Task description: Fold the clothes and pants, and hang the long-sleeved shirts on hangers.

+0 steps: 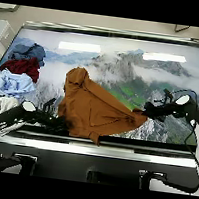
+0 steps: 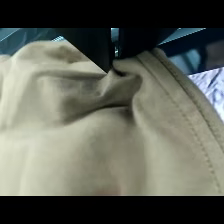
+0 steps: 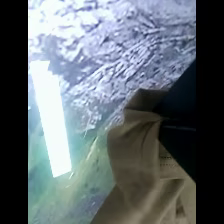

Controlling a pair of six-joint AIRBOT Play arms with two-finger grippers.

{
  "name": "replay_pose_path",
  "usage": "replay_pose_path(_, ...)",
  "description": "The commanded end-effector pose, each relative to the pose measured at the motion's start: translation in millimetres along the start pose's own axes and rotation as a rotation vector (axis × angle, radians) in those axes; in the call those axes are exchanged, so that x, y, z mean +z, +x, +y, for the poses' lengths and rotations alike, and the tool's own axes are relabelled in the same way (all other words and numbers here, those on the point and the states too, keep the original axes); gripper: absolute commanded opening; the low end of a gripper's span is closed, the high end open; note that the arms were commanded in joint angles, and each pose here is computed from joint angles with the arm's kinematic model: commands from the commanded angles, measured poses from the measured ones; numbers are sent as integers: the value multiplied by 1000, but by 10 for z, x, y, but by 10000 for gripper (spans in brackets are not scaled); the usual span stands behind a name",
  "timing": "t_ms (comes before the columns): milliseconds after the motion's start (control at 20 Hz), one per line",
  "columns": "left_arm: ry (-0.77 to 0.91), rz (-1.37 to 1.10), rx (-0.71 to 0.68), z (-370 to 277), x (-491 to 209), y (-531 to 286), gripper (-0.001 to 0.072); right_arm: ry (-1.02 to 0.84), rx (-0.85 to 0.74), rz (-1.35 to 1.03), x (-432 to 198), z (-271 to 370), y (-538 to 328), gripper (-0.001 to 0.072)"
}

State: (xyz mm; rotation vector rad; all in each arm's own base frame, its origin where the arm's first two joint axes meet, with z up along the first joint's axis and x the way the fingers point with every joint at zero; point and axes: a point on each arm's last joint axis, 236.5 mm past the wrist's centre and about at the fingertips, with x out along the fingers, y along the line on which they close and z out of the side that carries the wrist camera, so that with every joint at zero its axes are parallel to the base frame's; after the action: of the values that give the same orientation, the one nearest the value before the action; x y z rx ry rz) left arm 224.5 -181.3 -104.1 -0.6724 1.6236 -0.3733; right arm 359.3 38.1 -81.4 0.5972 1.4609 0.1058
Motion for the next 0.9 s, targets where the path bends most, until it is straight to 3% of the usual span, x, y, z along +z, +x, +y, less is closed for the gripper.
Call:
replay_pose_path(0,147,-98,-33,-326,207,-315,18,-60,-30,-110,302,106,-252,51)
replay_pose_path(150,393,-459,-78,-1171,746,-1501,19,-187,-67,-392,835,481,-1234,50)
replay_pose_path(250,554,-823,-142,-1951,846,-2851,19,-275,-90,-665,1063,880,-2320,51)
replay_pose_path(450,829,-1487,-273,-3142,-208,-5226,19,-337,-97,-1097,488,1449,-4257,51)
replay_pose_path(650,941,-1607,-359,-3432,-986,-5648,19,-348,-30,-1252,-406,1624,-4903,51)
replay_pose_path(850,942,-1606,-370,-3442,-1005,-5651,19,-369,3,-1327,-853,1683,-5141,51)
